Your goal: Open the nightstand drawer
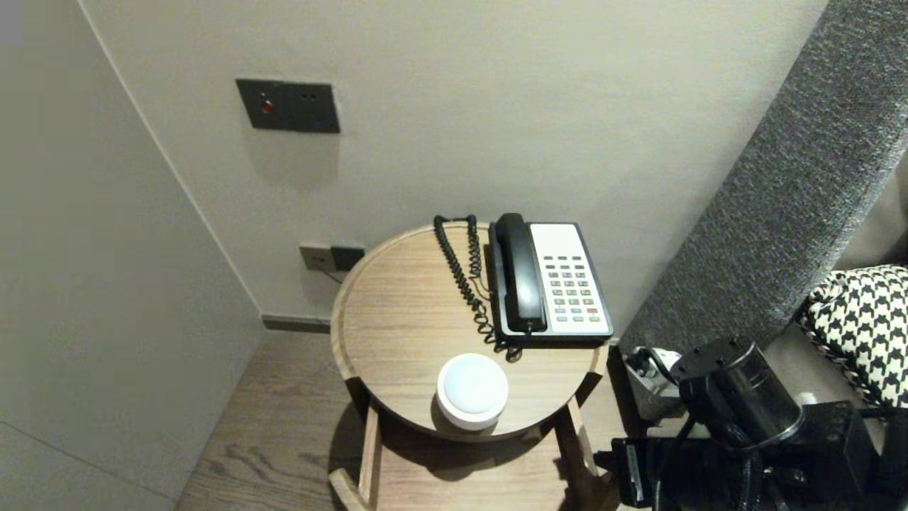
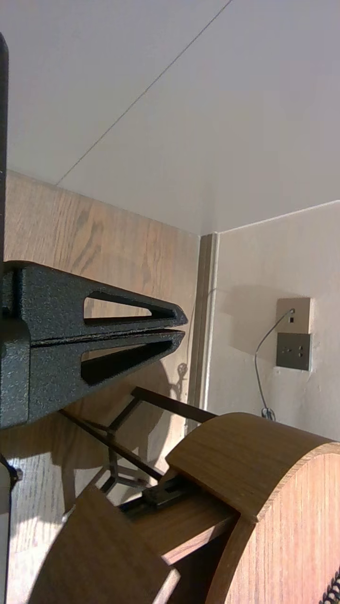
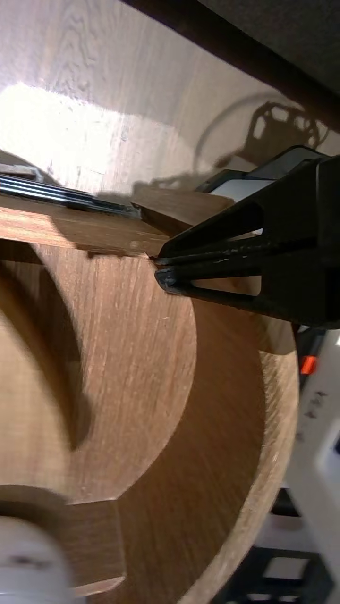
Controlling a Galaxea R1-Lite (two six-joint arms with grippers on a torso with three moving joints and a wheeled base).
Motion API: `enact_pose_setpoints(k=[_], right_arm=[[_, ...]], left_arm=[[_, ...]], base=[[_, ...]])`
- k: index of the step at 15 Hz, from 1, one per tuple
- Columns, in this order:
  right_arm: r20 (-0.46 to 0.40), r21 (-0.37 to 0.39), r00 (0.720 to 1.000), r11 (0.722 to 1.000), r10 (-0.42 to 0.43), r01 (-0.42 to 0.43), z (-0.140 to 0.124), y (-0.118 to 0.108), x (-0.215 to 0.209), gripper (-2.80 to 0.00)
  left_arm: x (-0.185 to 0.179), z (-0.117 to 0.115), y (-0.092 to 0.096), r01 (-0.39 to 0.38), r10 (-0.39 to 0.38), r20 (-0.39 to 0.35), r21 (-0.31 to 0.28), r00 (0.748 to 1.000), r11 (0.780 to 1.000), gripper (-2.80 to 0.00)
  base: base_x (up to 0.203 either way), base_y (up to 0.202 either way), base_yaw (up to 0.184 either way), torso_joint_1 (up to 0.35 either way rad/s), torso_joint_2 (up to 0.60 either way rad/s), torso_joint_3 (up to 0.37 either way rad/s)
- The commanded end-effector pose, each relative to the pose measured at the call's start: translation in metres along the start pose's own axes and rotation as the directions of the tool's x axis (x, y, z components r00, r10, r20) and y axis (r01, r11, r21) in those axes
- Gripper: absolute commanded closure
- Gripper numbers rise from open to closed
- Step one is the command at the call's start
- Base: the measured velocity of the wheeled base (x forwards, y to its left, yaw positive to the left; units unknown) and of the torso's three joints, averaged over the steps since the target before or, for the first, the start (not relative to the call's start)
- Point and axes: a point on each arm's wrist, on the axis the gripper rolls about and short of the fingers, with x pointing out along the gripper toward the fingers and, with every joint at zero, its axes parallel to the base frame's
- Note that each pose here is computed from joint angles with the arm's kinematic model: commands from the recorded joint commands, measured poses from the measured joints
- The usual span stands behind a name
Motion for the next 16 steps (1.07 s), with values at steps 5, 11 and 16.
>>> enact_pose_setpoints(k=[5, 11, 16], right_arm=[[-0.039, -0.060, 0.998, 0.997, 0.048, -0.050, -0.028, 0.004, -0.016, 0.00], [-0.074, -0.108, 0.995, 0.991, 0.074, -0.082, -0.050, 0.001, -0.028, 0.00], [-0.103, -0.133, 0.991, 0.986, 0.090, -0.104, -0.064, -0.002, -0.034, 0.00]], left_arm=[[0.000, 0.000, 0.000, -0.001, 0.001, 0.002, 0.000, 1.000, 1.000, 0.00], [0.000, 0.000, 0.000, -0.001, 0.001, 0.002, 0.000, 1.000, 1.000, 0.00], [0.000, 0.000, 0.000, -0.001, 0.001, 0.001, 0.000, 1.000, 1.000, 0.00]], base=[[0.000, 0.000, 0.000, 0.000, 0.00, 0.000], [0.000, 0.000, 0.000, 0.000, 0.00, 0.000], [0.000, 0.000, 0.000, 0.000, 0.00, 0.000]])
